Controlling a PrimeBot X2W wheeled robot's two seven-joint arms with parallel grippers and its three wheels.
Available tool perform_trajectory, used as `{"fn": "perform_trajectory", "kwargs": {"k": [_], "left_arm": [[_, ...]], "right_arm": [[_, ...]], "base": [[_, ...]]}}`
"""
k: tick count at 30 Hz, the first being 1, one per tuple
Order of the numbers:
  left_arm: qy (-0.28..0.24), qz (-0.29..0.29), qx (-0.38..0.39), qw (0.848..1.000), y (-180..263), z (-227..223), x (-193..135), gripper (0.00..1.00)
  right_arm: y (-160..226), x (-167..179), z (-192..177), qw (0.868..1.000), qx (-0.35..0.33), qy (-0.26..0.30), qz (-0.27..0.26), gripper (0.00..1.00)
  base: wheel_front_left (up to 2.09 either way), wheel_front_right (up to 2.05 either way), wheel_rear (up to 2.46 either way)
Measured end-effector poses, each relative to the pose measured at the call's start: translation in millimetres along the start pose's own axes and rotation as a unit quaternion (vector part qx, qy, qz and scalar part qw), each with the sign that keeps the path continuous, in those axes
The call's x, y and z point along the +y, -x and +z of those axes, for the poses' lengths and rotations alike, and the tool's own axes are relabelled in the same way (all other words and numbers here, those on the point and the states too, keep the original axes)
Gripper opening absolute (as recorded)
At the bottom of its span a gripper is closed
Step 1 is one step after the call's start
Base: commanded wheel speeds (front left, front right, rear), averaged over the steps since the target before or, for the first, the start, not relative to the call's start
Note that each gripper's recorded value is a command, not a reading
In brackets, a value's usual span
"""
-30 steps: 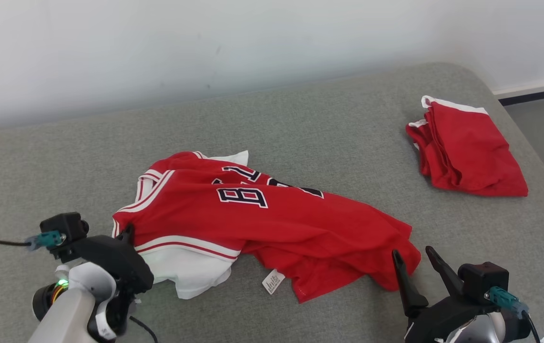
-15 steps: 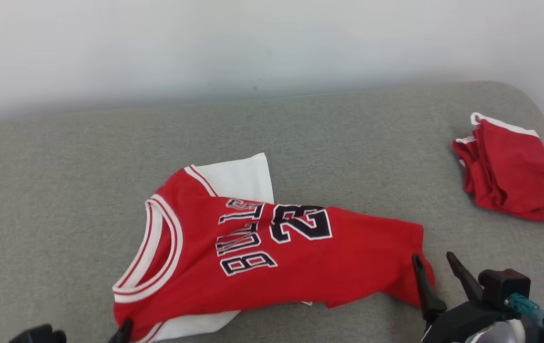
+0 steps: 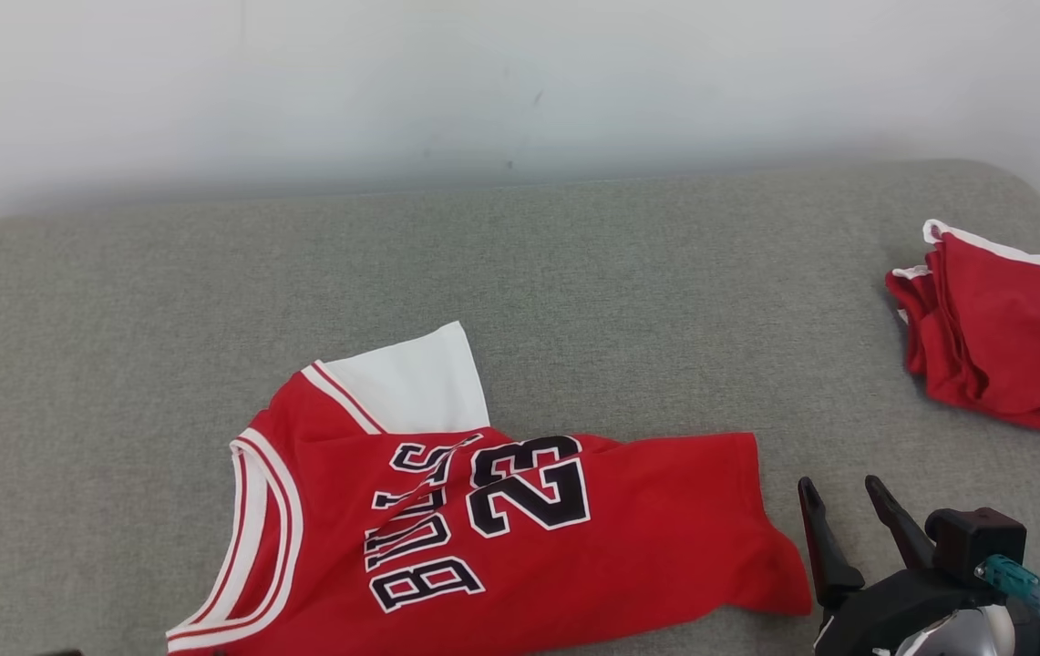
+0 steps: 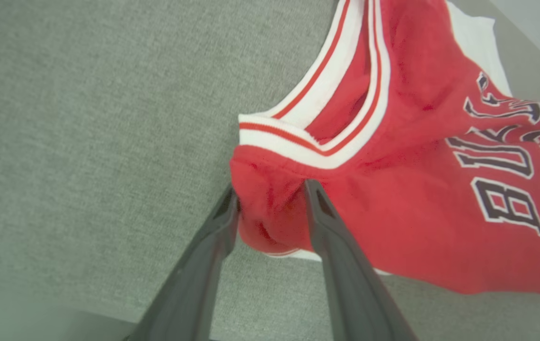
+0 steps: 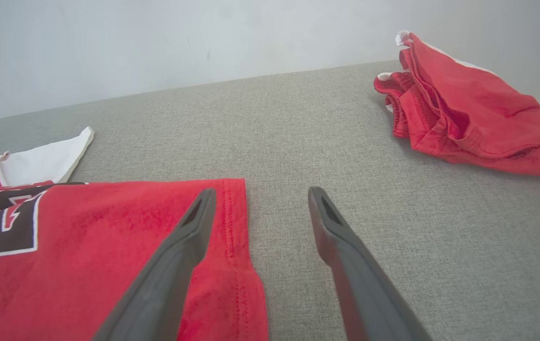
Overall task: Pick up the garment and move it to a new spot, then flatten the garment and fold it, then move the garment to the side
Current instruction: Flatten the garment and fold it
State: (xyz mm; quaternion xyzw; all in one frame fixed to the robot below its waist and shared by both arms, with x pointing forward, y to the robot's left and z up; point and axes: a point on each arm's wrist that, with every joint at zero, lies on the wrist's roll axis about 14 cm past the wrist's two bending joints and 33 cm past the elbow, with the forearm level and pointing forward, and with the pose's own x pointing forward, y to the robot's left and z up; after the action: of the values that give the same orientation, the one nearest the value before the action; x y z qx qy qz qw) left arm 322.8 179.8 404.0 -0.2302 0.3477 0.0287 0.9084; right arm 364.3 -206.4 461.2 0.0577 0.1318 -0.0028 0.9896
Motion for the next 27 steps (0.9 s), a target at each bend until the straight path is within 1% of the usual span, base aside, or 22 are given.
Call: {"fn": "perform_trajectory", "kwargs": {"k": [3, 7, 9, 10, 11, 14, 18, 21, 24, 27], "left_arm": [[-0.016, -0.008, -0.053, 0.998, -1.0, 31.6, -8.9, 1.0], [-0.067, -0.009, -0.127, 0.99, 1.2, 80.2, -21.1, 1.0], [-0.105, -0.023, -0.165, 0.98, 1.5, 106.0, -37.0, 1.0], [-0.129, -0.041, -0.175, 0.975, 0.3, 114.2, -50.5, 1.0], [-0.142, -0.064, -0.18, 0.971, -2.1, 119.9, -66.2, 1.0], [-0.194, -0.109, -0.163, 0.961, -20.8, 119.7, -103.7, 1.0], [-0.258, -0.132, -0.134, 0.948, -57.1, 118.2, -138.2, 1.0], [-0.291, -0.15, -0.103, 0.939, -83.6, 111.2, -160.9, 1.0], [-0.321, -0.153, -0.074, 0.932, -108.1, 106.8, -174.4, 1.0], [-0.349, -0.145, -0.044, 0.925, -131.3, 103.2, -179.9, 1.0]], "right_arm": [[2.2, -1.0, 0.7, 1.0, -0.002, -0.001, -0.002, 1.0], [5.3, -4.5, 1.9, 1.0, -0.004, -0.002, -0.008, 1.0], [5.8, -5.6, 1.8, 1.0, -0.004, -0.002, -0.009, 1.0], [5.7, -5.8, 1.5, 1.0, -0.004, -0.002, -0.01, 1.0], [5.1, -5.7, 1.5, 1.0, -0.004, -0.002, -0.01, 1.0], [0.6, -3.3, 1.7, 1.0, -0.002, 0.0, -0.006, 1.0], [-6.4, -1.4, 6.9, 1.0, -0.009, 0.003, -0.003, 1.0], [-8.1, -3.8, 6.4, 1.0, -0.008, 0.004, -0.007, 1.0], [-8.5, -7.5, 4.4, 1.0, -0.006, 0.003, -0.014, 1.0], [-4.7, -15.2, -2.3, 1.0, 0.0, -0.003, -0.027, 1.0]], "base": [[0.0, 0.0, 0.0], [0.0, 0.0, 0.0], [0.0, 0.0, 0.0], [0.0, 0.0, 0.0], [0.0, 0.0, 0.0], [0.0, 0.0, 0.0], [0.0, 0.0, 0.0], [0.0, 0.0, 0.0], [0.0, 0.0, 0.0], [0.0, 0.0, 0.0]]}}
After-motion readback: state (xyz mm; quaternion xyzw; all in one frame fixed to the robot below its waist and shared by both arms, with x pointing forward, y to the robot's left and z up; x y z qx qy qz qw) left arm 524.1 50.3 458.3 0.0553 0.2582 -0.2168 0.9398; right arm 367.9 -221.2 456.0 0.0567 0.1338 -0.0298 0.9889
